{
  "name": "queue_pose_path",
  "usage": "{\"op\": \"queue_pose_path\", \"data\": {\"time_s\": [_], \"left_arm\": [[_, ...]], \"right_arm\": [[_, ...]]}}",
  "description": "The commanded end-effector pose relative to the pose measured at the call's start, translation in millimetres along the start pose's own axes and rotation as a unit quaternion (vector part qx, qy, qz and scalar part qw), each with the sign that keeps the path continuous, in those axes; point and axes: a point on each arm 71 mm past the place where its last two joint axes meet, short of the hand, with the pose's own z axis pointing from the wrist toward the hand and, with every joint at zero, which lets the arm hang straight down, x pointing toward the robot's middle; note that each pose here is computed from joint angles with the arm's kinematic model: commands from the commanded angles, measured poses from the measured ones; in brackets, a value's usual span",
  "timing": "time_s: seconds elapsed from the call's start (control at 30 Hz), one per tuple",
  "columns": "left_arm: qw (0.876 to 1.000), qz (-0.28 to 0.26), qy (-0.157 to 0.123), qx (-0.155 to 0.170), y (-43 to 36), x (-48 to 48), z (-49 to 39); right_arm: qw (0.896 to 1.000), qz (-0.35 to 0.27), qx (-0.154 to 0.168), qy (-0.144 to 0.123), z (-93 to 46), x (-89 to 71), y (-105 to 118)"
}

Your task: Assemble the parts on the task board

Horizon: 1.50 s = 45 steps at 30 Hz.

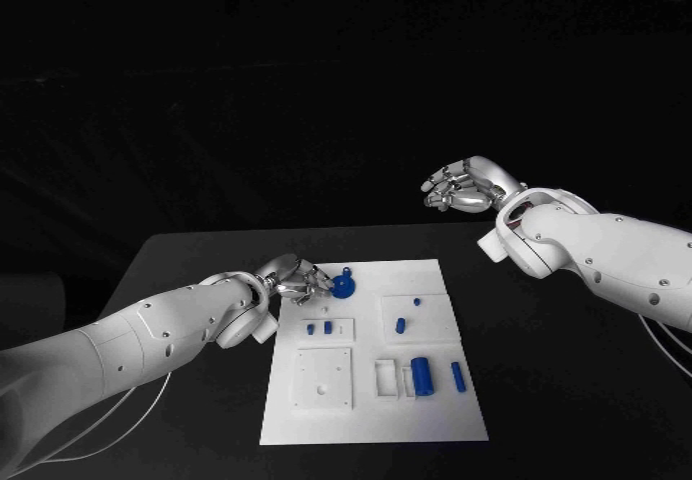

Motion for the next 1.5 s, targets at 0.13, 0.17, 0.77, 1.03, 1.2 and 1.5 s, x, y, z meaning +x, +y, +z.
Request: {"op": "queue_pose_path", "data": {"time_s": [0.13,0.17,0.77,1.03,1.2,1.5], "left_arm": [[0.999,0.015,0.03,0.01,1.7,8.5,-0.6],[0.999,0.021,0.033,0.01,2.2,9.2,-0.7],[0.997,0.065,0.037,0.005,14.3,14.6,-3.1],[0.997,0.074,0.028,0.006,15.0,12.7,-3.3],[0.997,0.076,0.021,0.007,14.8,12.0,-2.7],[0.994,0.112,0.01,0.004,13.2,12.8,-0.8]], "right_arm": [[1.0,0.001,-0.006,0.003,-0.2,0.9,1],[1.0,0.001,-0.006,0.003,-0.2,0.8,1],[1.0,0.001,-0.006,0.003,-1.0,0.3,1],[1.0,0.001,-0.006,0.003,-1.2,0.1,1],[1.0,0.002,-0.006,0.003,-1.4,-0.1,0],[1.0,0.002,-0.006,0.004,-1.6,-0.1,0]]}}
